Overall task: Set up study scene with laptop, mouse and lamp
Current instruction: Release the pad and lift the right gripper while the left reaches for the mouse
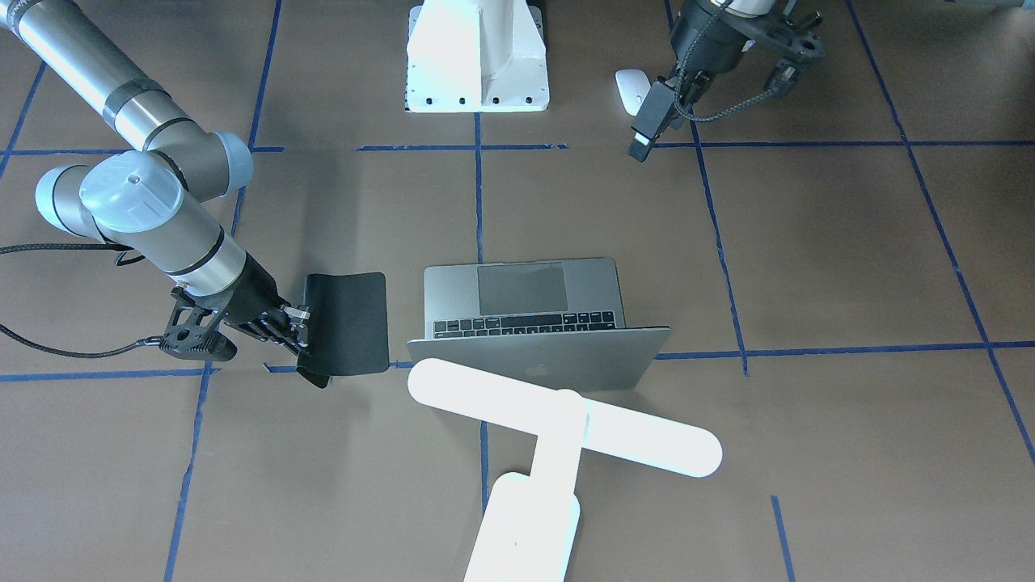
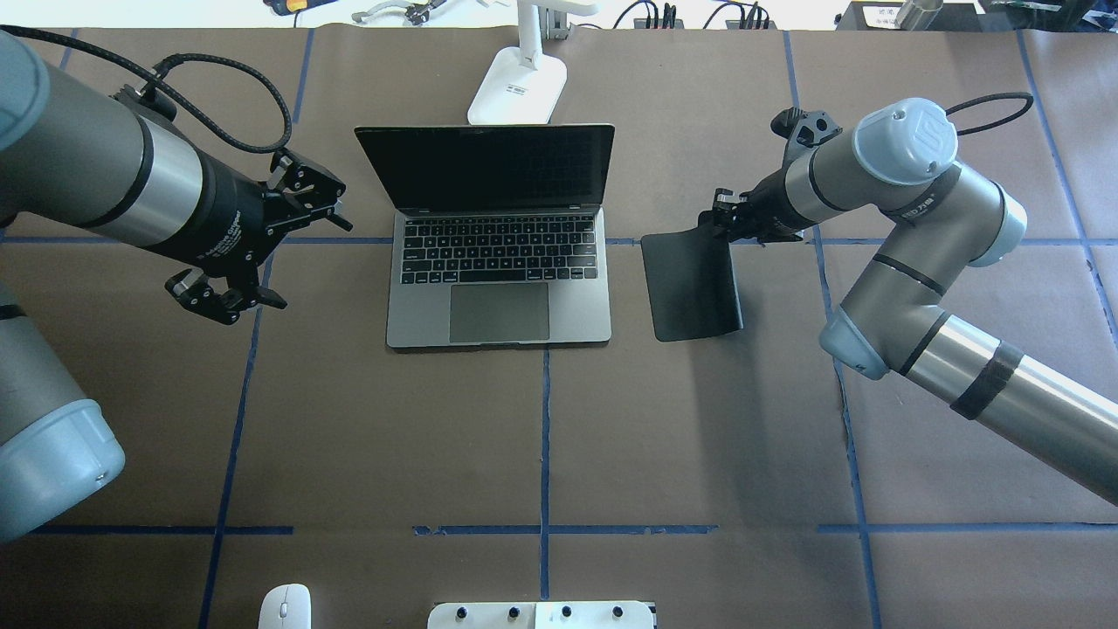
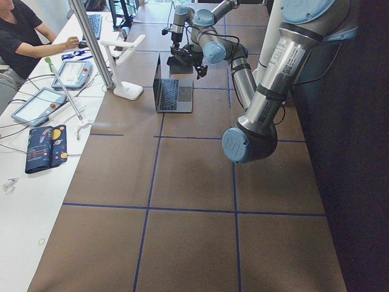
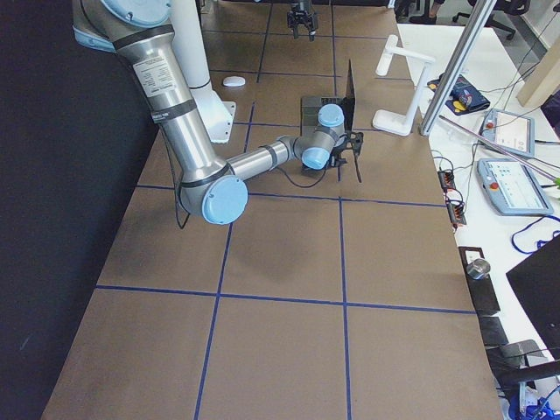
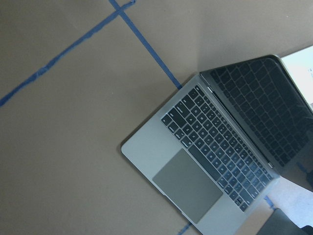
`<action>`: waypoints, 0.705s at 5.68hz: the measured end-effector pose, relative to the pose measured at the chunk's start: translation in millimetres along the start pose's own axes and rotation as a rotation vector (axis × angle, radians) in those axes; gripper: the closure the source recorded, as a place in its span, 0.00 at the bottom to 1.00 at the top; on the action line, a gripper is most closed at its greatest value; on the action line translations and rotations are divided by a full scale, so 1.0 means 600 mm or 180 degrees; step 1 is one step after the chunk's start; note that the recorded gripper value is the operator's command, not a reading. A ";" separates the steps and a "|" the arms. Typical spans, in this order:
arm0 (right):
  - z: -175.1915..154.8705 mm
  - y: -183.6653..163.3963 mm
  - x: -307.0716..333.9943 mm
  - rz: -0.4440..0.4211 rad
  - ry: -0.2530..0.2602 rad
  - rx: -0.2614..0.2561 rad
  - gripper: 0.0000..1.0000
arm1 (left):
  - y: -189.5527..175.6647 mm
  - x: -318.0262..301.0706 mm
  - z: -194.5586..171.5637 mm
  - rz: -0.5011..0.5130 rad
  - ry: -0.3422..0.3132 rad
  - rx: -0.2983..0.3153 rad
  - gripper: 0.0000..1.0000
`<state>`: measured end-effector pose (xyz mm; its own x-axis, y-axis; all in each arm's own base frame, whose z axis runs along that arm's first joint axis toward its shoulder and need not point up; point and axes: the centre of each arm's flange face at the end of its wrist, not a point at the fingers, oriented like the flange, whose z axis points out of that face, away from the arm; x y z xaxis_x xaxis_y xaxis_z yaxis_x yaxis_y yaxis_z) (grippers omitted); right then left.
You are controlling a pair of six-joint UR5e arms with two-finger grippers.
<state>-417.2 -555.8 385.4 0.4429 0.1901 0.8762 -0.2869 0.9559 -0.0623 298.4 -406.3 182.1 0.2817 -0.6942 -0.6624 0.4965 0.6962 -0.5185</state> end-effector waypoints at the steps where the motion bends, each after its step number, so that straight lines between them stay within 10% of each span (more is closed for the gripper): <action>1: -0.009 -0.006 -0.005 -0.0002 -0.0026 0.0003 0.00 | -0.011 -0.045 0.017 0.0347 -0.0147 0.0011 0.00; 4: -0.087 -0.075 0.030 0.0116 -0.0155 -0.0117 0.00 | 0.092 -0.223 0.131 0.1444 -0.0826 -0.0169 0.00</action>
<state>-352.0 -583.9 379.1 0.3907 0.2147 0.8952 -0.2704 0.9563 -0.1113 352.6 -289.3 284.6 0.6561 -0.3386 -0.6744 0.2369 0.9409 -0.2419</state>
